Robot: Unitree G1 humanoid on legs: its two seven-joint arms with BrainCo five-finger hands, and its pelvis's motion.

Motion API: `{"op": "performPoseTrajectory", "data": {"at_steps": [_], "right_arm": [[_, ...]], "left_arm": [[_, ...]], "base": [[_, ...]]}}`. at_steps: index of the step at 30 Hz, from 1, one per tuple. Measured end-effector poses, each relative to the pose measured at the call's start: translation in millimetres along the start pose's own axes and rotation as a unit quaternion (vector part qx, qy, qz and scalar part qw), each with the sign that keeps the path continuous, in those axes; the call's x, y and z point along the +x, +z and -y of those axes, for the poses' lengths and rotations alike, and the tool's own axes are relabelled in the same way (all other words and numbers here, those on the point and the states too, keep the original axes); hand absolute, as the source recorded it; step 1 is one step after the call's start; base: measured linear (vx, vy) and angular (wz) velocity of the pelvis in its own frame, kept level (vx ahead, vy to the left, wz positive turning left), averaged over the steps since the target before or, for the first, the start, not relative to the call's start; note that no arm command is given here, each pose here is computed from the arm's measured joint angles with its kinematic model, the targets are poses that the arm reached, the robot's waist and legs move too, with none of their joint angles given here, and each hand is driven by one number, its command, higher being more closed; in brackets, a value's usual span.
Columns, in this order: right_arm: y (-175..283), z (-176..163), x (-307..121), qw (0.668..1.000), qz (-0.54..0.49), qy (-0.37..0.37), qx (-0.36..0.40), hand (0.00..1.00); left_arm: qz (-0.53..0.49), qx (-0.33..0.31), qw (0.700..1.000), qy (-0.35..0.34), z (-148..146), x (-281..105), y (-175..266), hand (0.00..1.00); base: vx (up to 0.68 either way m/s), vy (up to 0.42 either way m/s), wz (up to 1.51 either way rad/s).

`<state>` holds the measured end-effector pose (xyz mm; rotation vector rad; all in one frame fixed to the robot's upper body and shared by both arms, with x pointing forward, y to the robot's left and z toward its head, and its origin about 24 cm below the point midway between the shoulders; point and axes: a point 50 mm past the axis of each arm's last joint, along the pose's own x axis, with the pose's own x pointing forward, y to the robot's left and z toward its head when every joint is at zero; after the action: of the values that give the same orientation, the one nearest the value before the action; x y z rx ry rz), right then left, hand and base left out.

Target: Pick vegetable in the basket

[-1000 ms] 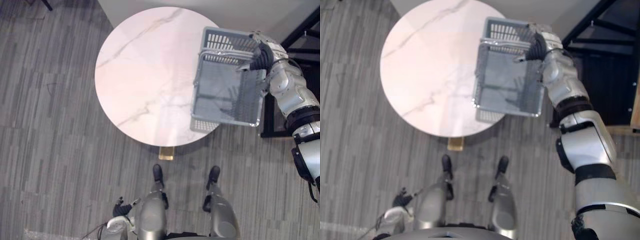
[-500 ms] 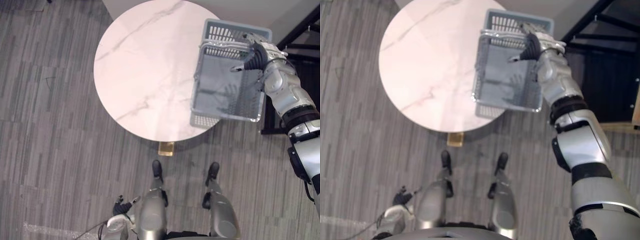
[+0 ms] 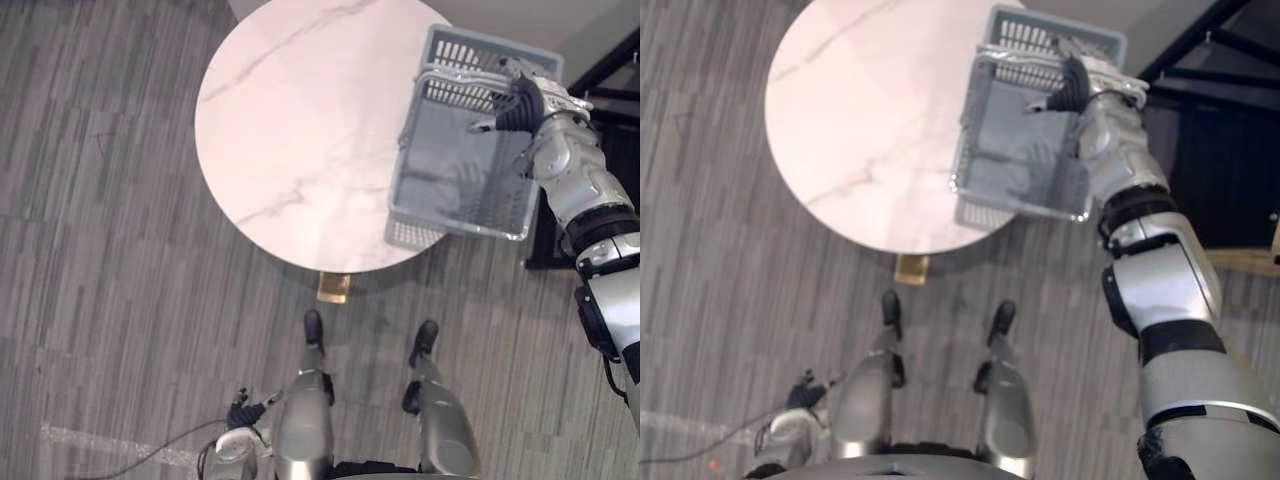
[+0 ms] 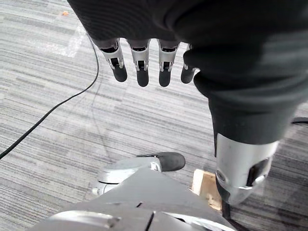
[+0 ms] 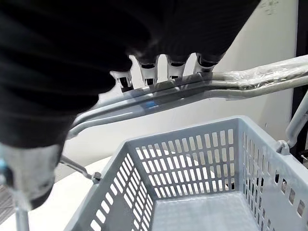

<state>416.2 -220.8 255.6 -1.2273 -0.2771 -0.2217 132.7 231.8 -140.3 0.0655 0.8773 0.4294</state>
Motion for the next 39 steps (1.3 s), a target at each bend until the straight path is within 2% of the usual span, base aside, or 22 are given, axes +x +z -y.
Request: {"op": "performPoseTrajectory", "data": {"at_steps": [7,8,13,24,29,34,39], "right_arm": [[-10.2,9.7,0.6,1.000,-0.019,-0.010,-0.005,0.00],[-11.0,10.7,0.6,1.000,-0.019,-0.011,-0.006,1.00],[-14.4,20.8,1.7,0.999,-0.024,-0.024,-0.011,1.00],[-11.1,13.2,1.3,0.999,-0.013,-0.002,-0.051,1.00],[7.0,6.8,2.0,0.992,0.046,0.041,-0.111,1.00],[34.2,-13.4,-3.1,0.964,0.140,0.105,-0.198,1.00],[47.5,-35.1,-12.0,0.950,0.183,0.133,-0.213,1.00]], "left_arm": [[0.009,0.007,1.000,-0.007,3.2,0.0,2.5,0.00],[0.010,0.007,1.000,-0.007,3.3,0.0,2.6,0.00],[0.016,0.012,1.000,-0.010,4.9,0.2,5.4,0.00],[0.022,0.016,1.000,-0.008,6.3,0.2,7.7,0.00],[0.022,0.016,1.000,-0.008,6.7,0.4,8.3,0.00],[0.023,0.016,1.000,-0.009,7.0,0.7,9.4,0.00],[0.025,0.018,0.999,-0.009,7.7,1.4,11.5,0.00]], "base": [[0.00,-0.002,0.05],[0.00,0.001,0.04],[0.00,0.000,0.00],[0.00,0.000,0.01],[-0.01,0.000,0.08],[0.00,0.000,0.03],[0.00,0.000,0.00]]}}
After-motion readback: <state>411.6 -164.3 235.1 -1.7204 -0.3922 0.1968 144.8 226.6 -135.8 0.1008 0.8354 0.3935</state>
